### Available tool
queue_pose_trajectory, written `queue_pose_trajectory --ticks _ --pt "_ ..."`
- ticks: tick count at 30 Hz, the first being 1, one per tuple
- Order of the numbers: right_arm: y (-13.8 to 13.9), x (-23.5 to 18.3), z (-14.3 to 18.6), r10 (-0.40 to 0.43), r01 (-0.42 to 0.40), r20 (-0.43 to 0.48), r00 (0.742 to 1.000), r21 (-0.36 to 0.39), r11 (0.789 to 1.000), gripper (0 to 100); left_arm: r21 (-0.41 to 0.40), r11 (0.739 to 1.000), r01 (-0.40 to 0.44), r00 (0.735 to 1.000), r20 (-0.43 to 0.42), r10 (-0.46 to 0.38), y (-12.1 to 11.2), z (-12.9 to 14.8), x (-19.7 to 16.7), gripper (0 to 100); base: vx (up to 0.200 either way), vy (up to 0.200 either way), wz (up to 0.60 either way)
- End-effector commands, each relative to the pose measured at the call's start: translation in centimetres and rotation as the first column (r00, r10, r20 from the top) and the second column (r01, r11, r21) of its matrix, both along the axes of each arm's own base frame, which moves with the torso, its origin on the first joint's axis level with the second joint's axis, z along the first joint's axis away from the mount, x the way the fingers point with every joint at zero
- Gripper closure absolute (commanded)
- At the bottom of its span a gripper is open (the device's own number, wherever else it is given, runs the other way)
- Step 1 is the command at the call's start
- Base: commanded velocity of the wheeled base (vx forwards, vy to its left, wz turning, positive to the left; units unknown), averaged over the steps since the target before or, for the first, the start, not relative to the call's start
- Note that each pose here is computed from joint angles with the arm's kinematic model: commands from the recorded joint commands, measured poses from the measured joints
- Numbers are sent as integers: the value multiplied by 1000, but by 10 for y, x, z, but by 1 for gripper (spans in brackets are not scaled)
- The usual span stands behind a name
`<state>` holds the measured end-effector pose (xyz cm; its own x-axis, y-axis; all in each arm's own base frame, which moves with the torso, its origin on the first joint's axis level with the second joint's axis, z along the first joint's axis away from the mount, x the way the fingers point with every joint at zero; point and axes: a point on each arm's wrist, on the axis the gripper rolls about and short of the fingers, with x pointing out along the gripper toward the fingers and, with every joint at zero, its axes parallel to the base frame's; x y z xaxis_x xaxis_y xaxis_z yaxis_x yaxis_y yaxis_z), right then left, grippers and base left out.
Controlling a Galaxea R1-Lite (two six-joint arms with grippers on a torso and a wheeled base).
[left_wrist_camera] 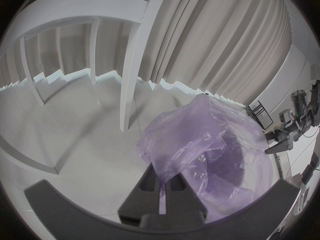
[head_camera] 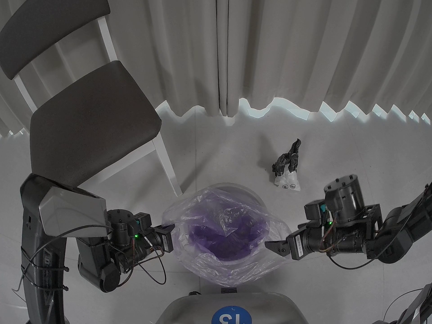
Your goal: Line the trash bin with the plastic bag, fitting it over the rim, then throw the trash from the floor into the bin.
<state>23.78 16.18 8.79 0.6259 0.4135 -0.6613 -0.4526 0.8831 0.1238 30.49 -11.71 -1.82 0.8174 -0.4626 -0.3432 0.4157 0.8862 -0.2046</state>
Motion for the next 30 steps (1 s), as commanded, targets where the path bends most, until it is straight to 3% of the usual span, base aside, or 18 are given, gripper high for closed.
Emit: queue_pose_trajectory --ticks 1,10,11,19,30 --pt "20 4 39 38 -42 115 993 34 999 0 6 1000 1 1000 -12 -1 0 -4 -4 100 0 0 0" --pt "57 50 38 101 -94 163 981 -50 994 0 11 1000 2 1000 -30 -2 1 -7 -7 100 0 0 0" --pt "57 50 38 101 -94 163 981 -50 994 0 11 1000 2 1000 -30 -2 1 -7 -7 0 0 0 0" --pt "84 89 5 189 -160 183 965 -161 974 0 -6 1000 -11 1000 11 11 5 8 -6 0 0 0 0" --pt "85 103 -18 193 -146 178 965 -245 958 0 -20 1000 -16 999 47 17 10 24 -8 0 0 0 0"
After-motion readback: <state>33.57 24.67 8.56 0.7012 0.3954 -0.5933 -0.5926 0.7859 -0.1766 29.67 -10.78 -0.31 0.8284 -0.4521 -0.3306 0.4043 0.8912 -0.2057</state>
